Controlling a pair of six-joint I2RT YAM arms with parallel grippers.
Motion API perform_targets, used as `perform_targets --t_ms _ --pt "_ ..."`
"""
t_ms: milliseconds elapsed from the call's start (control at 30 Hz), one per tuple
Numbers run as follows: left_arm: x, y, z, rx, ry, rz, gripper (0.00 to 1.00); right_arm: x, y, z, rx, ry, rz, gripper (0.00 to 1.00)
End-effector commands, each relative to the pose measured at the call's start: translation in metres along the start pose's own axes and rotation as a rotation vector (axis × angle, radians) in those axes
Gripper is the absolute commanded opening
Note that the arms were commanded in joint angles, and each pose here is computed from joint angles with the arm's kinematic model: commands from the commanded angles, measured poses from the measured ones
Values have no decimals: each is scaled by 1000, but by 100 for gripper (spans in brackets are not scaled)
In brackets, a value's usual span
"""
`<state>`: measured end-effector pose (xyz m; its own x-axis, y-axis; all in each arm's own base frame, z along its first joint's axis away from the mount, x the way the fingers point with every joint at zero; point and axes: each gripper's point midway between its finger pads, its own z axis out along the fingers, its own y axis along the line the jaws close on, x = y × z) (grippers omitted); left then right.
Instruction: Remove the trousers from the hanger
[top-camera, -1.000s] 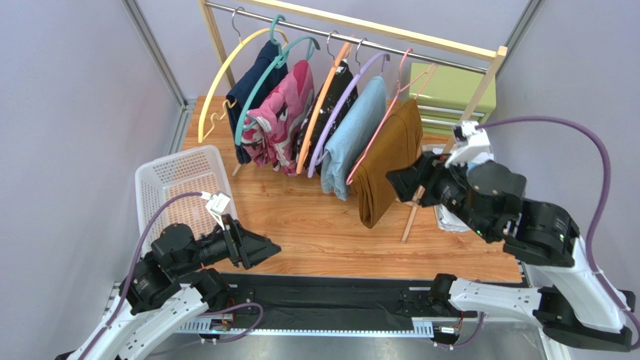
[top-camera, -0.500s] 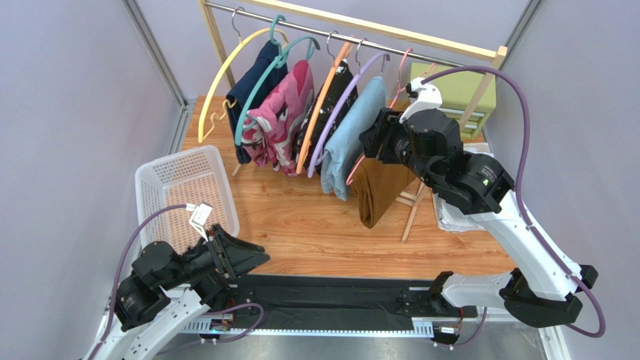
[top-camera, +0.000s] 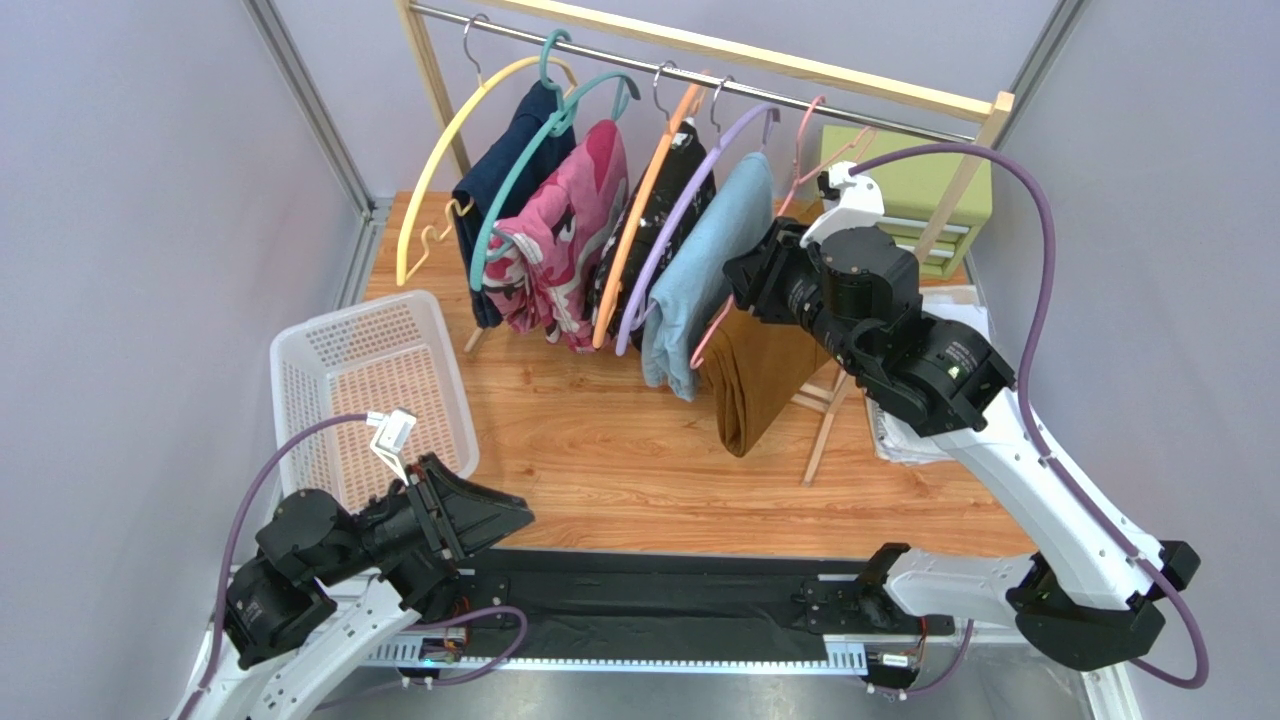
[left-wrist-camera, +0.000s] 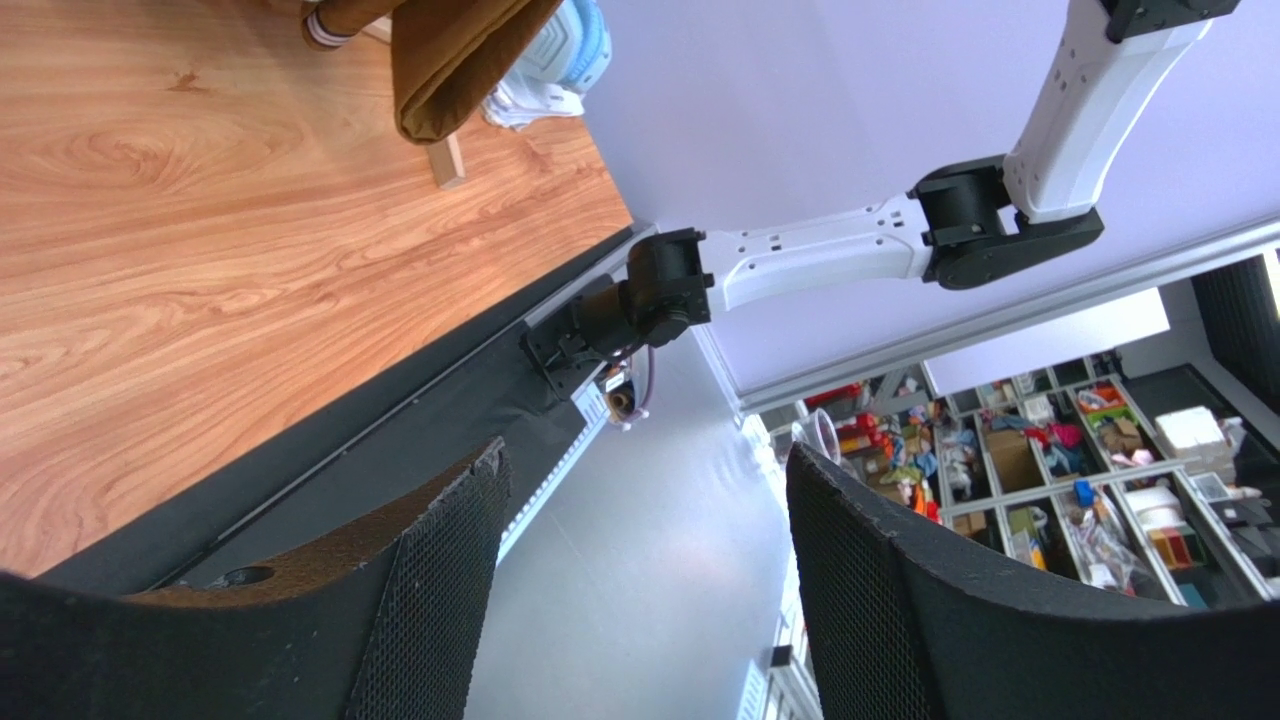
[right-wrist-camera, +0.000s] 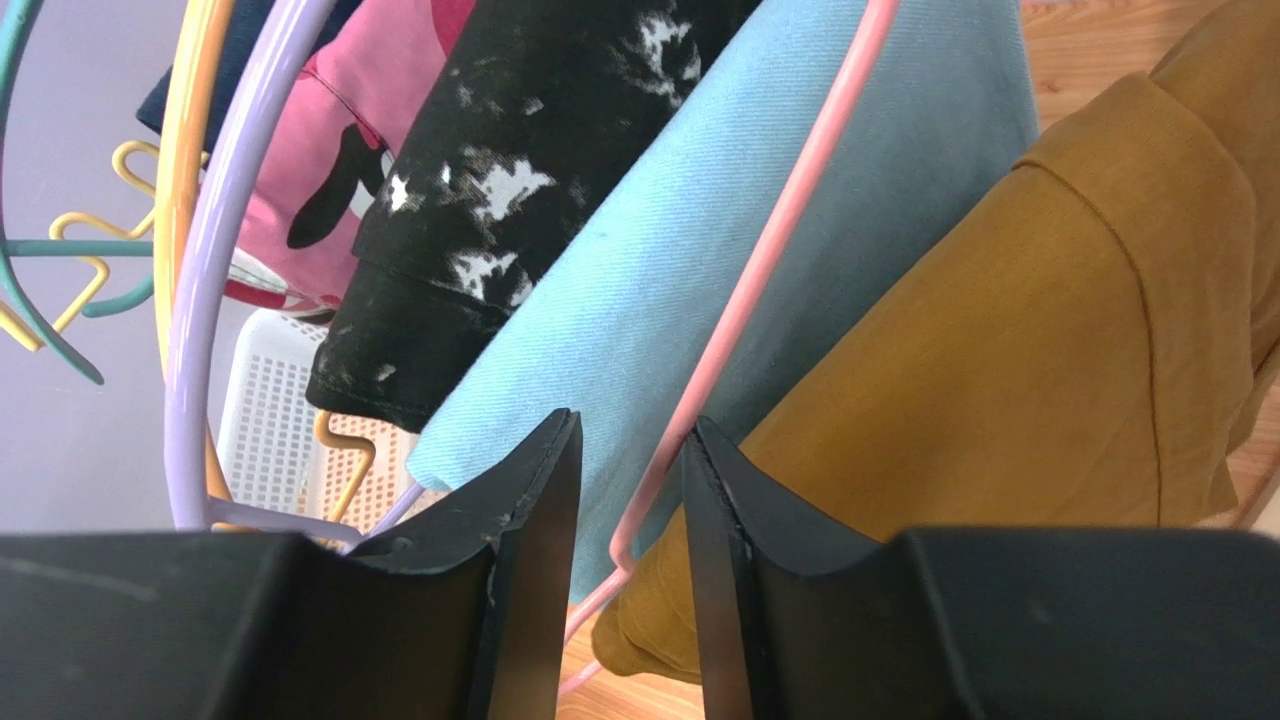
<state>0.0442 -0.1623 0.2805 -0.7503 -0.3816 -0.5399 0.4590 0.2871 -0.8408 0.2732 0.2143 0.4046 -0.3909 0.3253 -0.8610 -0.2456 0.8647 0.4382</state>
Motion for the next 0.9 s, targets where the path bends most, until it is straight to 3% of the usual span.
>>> perform_targets --t_ms 0,233,467,600,867 --pt "-8 -17 -8 45 -28 5 73 -30 19 -4 -91 -117 50 33" --pt "-7 -15 -10 33 -24 7 70 -34 19 3 -102 -166 -8 26" --pt "-6 -15 -19 36 -45 16 68 -35 21 5 -129 -190 -64 13" --pt "-6 -15 -20 34 -43 18 68 -34 18 4 -136 -192 -93 0" --pt "-6 -14 -19 30 -39 16 66 -34 25 -9 -231 -228 -170 0"
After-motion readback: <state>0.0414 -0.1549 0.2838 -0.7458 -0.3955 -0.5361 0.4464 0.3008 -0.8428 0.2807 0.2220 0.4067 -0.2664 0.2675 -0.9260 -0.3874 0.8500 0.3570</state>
